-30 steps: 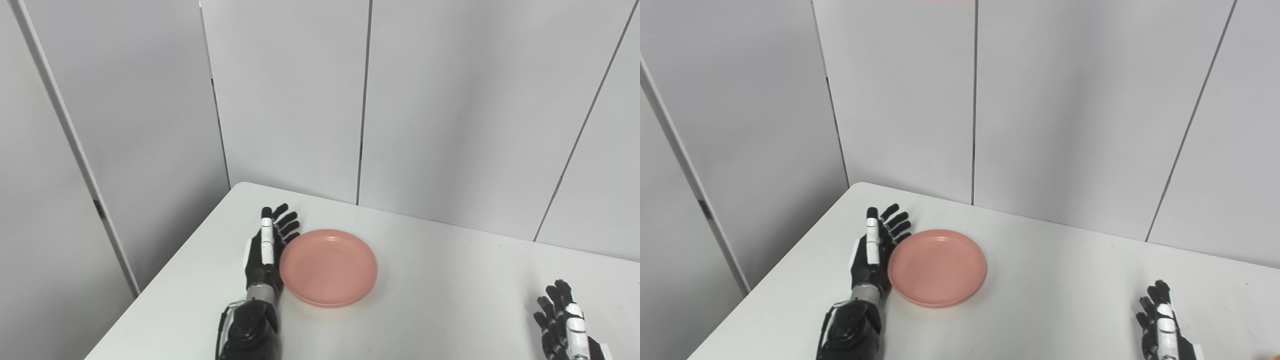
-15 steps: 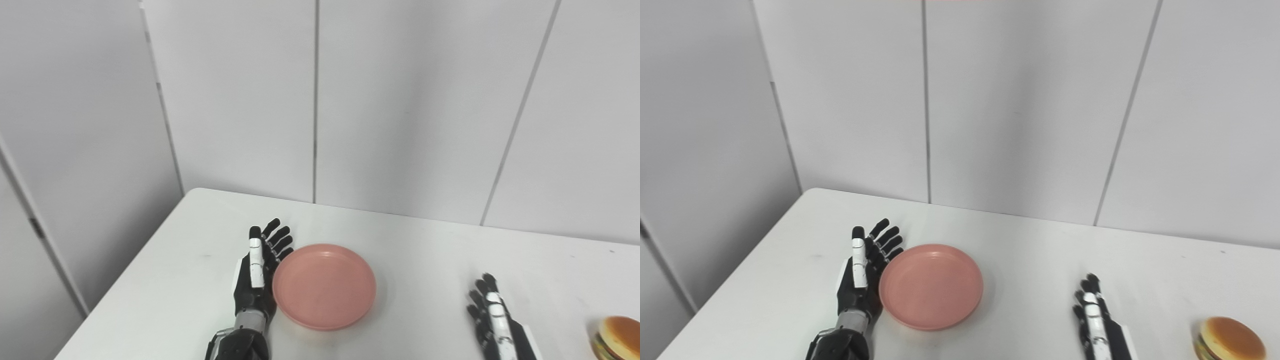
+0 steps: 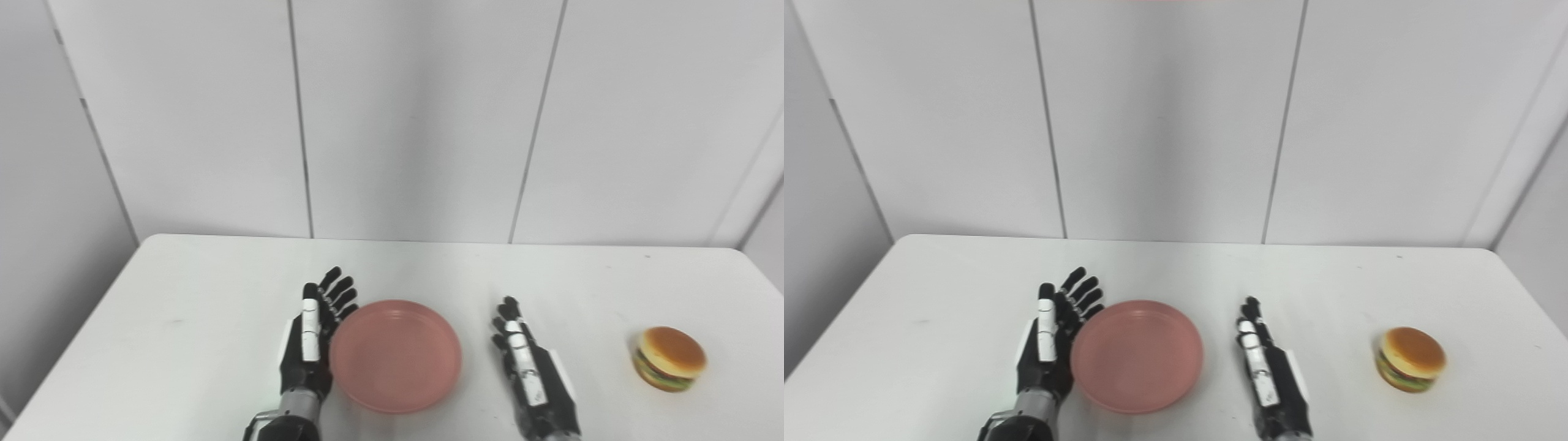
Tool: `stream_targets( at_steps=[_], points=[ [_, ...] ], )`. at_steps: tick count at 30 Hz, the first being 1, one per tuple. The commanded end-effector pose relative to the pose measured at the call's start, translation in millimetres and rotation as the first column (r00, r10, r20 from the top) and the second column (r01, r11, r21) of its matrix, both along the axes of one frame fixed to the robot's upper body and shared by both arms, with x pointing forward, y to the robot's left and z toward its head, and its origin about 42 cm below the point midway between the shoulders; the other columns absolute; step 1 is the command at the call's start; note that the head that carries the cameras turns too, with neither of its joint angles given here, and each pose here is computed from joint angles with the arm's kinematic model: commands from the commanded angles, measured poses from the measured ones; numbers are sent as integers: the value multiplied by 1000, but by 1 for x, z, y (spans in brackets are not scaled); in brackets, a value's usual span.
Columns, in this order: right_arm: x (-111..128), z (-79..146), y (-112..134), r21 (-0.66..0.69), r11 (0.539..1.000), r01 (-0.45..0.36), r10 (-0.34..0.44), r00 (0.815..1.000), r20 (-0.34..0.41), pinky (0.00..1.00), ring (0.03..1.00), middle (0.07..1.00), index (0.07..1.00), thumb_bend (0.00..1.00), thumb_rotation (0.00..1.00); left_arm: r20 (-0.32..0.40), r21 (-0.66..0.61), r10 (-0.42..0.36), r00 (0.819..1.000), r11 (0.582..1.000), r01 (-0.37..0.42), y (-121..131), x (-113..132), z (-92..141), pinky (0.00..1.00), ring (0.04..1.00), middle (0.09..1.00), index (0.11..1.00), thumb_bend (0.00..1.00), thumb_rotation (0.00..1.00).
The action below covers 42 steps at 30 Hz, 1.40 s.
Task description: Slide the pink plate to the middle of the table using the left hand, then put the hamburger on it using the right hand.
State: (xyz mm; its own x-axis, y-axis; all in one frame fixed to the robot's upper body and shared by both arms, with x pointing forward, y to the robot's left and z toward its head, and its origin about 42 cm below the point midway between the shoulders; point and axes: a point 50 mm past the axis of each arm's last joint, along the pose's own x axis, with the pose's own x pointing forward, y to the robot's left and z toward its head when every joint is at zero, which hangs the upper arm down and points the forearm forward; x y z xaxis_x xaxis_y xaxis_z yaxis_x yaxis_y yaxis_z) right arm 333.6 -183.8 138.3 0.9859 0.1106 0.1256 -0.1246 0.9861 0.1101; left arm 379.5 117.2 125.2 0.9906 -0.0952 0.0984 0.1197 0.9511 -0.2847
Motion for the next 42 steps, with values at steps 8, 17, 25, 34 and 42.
stream_targets(
  at_steps=[8,17,25,34,42],
  points=[
    [12,23,12,-2,1000,-3,3,993,115,1000,1000,1000,1000,567,924,-77,-28,-83,994,996,81,-17,-23,-12,894,910,906,896,824,1000],
    [24,37,-7,-80,993,86,-65,970,236,1000,1000,1000,1000,668,883,-63,36,-88,994,995,90,-23,-26,-23,974,962,957,944,783,1000],
    [42,76,-59,-361,924,127,10,934,356,973,961,948,956,728,798,-40,76,-98,994,992,101,-23,-27,-30,1000,988,977,973,793,1000],
    [39,140,-125,-655,740,151,87,944,317,786,841,866,875,765,505,-25,85,-109,994,990,111,-25,-30,-36,1000,1000,1000,1000,775,1000],
    [37,190,-166,-849,492,195,98,956,276,823,873,874,868,823,296,-25,91,-131,991,987,132,-25,-27,-37,1000,1000,1000,1000,772,1000]
  ],
)
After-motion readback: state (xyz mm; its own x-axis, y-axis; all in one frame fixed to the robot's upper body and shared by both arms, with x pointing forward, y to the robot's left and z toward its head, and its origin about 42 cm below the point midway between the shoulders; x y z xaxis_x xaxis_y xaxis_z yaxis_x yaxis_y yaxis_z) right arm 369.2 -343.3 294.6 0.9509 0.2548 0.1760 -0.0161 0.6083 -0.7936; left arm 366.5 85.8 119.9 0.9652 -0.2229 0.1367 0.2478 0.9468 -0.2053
